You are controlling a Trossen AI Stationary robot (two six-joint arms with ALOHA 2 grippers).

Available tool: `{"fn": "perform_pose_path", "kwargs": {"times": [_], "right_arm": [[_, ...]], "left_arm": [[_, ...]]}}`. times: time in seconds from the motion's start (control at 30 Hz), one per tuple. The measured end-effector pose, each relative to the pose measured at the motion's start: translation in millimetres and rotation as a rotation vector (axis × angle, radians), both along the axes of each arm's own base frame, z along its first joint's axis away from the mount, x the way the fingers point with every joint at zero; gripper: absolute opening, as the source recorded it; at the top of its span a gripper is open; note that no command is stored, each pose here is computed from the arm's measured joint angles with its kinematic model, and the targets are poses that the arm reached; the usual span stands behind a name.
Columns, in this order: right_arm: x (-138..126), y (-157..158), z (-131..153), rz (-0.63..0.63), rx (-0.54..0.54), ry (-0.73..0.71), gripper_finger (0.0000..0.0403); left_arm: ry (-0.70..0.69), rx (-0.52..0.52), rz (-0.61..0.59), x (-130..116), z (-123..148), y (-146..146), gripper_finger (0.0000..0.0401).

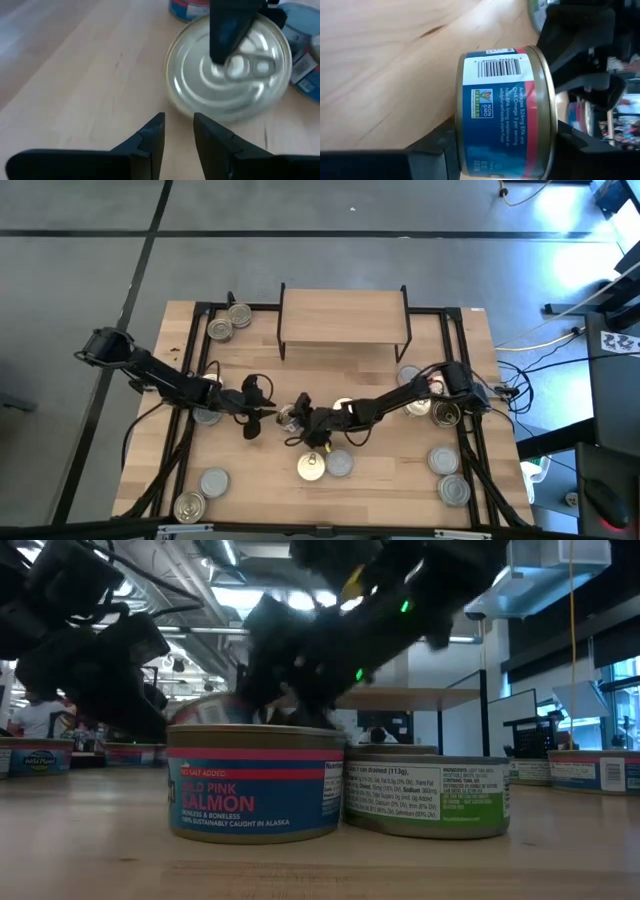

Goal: Stack canned seafood by type on shelf
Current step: Put the blue pink tuna can on the shelf

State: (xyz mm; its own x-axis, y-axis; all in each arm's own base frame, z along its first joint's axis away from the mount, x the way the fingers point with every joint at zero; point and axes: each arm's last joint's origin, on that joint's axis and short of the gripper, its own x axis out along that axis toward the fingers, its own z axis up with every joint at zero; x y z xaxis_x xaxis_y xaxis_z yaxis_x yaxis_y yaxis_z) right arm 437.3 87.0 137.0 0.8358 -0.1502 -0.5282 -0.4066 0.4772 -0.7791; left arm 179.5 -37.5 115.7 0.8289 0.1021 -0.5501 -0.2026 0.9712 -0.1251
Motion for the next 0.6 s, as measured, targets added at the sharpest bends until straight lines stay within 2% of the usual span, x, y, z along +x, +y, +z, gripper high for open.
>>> {"fn": "perform_pose_path", "kwargs": {"times": [0.13, 0.27, 0.4, 0.6], "right_arm": [[-15, -1, 41, -0.060, 0.059, 0.011, 0.0191], [-38, -9, 77, -0.162, 0.054, 0.053, 0.0191], [-67, -19, 124, -0.269, 0.035, 0.023, 0.0191], [-116, -59, 174, -0.495, 0.020, 0.016, 0.0191]], "left_arm": [[-0.061, 0.007, -0.011, 0, 10, 0, 0.0100], [-0.101, 0.030, 0.003, 0, 17, 1, 0.0100], [-0.112, 0.051, 0.040, 0, 17, 2, 0.0100], [-0.126, 0.094, 0.103, 0, 19, 4, 0.0100]]}}
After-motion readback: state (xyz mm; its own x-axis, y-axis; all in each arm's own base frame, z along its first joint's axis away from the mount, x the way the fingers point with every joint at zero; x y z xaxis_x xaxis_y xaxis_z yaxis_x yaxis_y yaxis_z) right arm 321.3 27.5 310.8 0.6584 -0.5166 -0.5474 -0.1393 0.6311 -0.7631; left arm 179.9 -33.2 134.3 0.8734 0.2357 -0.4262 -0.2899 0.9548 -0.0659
